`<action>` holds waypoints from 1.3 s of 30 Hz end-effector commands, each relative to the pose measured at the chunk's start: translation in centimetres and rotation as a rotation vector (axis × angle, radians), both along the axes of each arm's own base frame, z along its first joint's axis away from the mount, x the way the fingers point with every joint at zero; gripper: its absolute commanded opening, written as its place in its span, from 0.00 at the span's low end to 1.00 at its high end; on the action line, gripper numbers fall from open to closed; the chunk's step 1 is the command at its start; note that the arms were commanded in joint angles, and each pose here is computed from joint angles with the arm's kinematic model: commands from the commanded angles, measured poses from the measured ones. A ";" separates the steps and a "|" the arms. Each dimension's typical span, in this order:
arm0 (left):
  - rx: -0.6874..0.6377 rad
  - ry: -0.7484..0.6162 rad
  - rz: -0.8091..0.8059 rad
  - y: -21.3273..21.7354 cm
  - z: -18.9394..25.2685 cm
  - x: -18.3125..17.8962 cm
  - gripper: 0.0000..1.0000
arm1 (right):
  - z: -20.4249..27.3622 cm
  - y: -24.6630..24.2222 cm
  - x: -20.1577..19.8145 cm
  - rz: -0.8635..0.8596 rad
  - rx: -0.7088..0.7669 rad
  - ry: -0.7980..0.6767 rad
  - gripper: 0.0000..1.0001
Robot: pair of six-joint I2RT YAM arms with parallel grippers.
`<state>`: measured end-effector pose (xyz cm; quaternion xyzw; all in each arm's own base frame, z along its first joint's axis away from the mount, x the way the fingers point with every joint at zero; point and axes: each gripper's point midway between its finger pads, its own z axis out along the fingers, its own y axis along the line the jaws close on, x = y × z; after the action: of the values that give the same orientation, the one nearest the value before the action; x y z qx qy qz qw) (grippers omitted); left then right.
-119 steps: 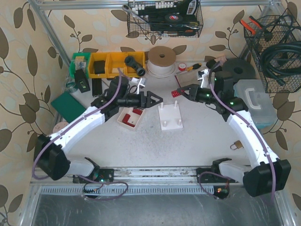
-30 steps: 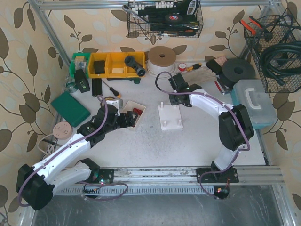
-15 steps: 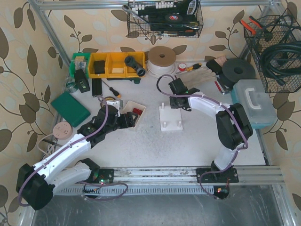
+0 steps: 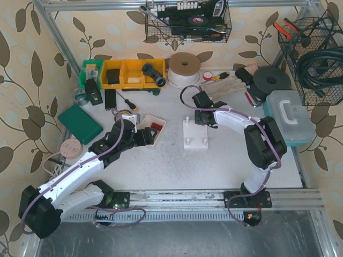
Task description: Install the large spring
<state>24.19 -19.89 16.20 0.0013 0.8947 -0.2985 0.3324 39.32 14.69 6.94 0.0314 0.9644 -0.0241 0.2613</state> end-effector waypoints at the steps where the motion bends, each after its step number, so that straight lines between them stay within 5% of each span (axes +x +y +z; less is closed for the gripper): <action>1: -0.017 -0.041 0.024 0.2 0.9 0.8 0.83 | -0.5 -0.5 0.0 -0.061 0.000 0.015 0.27; 6: -0.021 -0.045 0.021 0.2 1.0 0.7 0.83 | 1.4 -0.8 -0.1 -0.088 0.012 -0.023 0.62; 17: -0.030 -0.047 0.018 0.2 1.2 0.5 0.83 | 9.0 -0.2 -1.0 -0.054 0.088 -0.126 0.63; 24: 0.001 0.010 0.025 0.2 0.3 0.4 0.83 | 13.6 1.7 -5.5 0.022 0.323 -0.313 0.63; 31: 0.117 0.160 0.034 0.1 -1.8 0.8 0.79 | 9.2 3.6 -11.3 0.057 0.467 -0.400 0.63; 39: 0.189 0.233 0.106 0.8 -3.0 1.5 0.74 | 11.0 4.2 -12.9 0.132 0.547 -0.499 0.64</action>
<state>24.94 -20.28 12.27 -0.0179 0.9466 -0.2225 0.2329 25.70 18.38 13.83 0.0253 0.8894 0.2061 0.4073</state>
